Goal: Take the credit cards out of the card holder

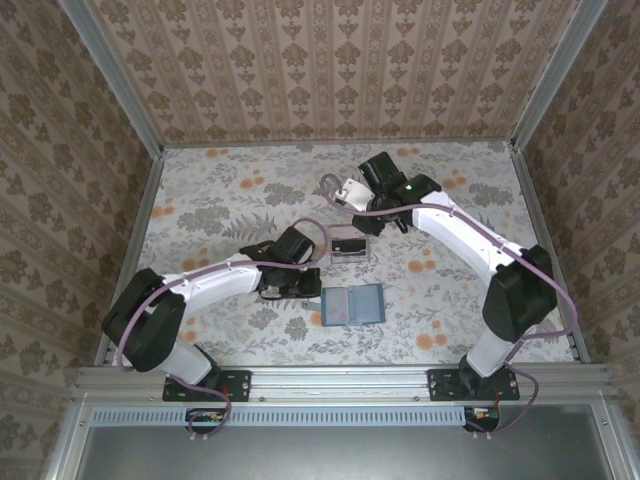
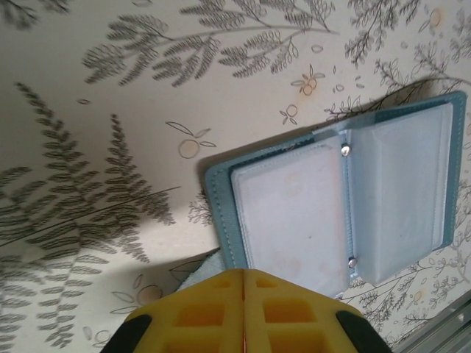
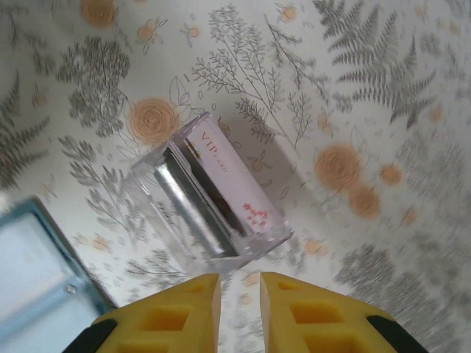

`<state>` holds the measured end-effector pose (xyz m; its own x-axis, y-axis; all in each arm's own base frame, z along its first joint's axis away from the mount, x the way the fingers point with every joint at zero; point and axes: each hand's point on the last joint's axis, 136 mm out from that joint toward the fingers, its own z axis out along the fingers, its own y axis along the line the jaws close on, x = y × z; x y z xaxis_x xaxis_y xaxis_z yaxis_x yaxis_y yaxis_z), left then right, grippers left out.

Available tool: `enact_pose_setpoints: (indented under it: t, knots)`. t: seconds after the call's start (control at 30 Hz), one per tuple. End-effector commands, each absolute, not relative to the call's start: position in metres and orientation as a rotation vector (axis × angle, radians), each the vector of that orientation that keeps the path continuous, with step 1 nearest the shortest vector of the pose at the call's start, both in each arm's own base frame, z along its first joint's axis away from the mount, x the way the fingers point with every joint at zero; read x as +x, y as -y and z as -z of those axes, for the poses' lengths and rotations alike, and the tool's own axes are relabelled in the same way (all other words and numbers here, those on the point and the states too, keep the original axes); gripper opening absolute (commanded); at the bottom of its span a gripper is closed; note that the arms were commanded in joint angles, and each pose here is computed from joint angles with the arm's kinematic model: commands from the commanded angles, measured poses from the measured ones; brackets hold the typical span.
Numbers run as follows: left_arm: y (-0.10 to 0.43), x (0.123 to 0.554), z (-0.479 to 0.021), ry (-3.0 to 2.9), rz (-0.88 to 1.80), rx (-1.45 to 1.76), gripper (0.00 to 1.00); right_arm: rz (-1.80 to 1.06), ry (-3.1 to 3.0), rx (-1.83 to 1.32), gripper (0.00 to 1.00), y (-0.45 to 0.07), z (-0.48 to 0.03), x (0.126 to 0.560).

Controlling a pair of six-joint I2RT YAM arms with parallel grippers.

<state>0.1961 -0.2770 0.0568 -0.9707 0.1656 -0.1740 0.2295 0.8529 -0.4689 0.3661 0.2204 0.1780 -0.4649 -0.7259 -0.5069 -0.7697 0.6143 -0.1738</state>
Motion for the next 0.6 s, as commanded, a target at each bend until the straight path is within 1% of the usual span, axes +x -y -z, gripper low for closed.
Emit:
enact_pose_setpoints:
  t: [0.0, 0.13, 0.27, 0.4, 0.57]
  knots:
    - [0.286, 0.186, -0.057, -2.932, 0.758, 0.402, 0.08, -0.286, -2.411, -0.785, 0.24, -0.225, -0.190, 0.358]
    - [0.289, 0.178, -0.048, -2.973, 0.711, 0.452, 0.07, -0.485, -2.520, -0.566, 0.24, -0.230, -0.180, 0.335]
    - [0.281, 0.178, -0.036, -3.008, 0.605, 0.452, 0.07, -0.714, -2.599, -0.343, 0.21, -0.241, -0.171, 0.312]
    - [0.277, 0.181, -0.032, -3.014, 0.527, 0.465, 0.07, -0.851, -2.689, -0.126, 0.18, -0.243, -0.155, 0.292]
    - [0.276, 0.181, -0.027, -3.024, 0.512, 0.471, 0.06, -0.960, -2.699, -0.014, 0.17, -0.246, -0.146, 0.278]
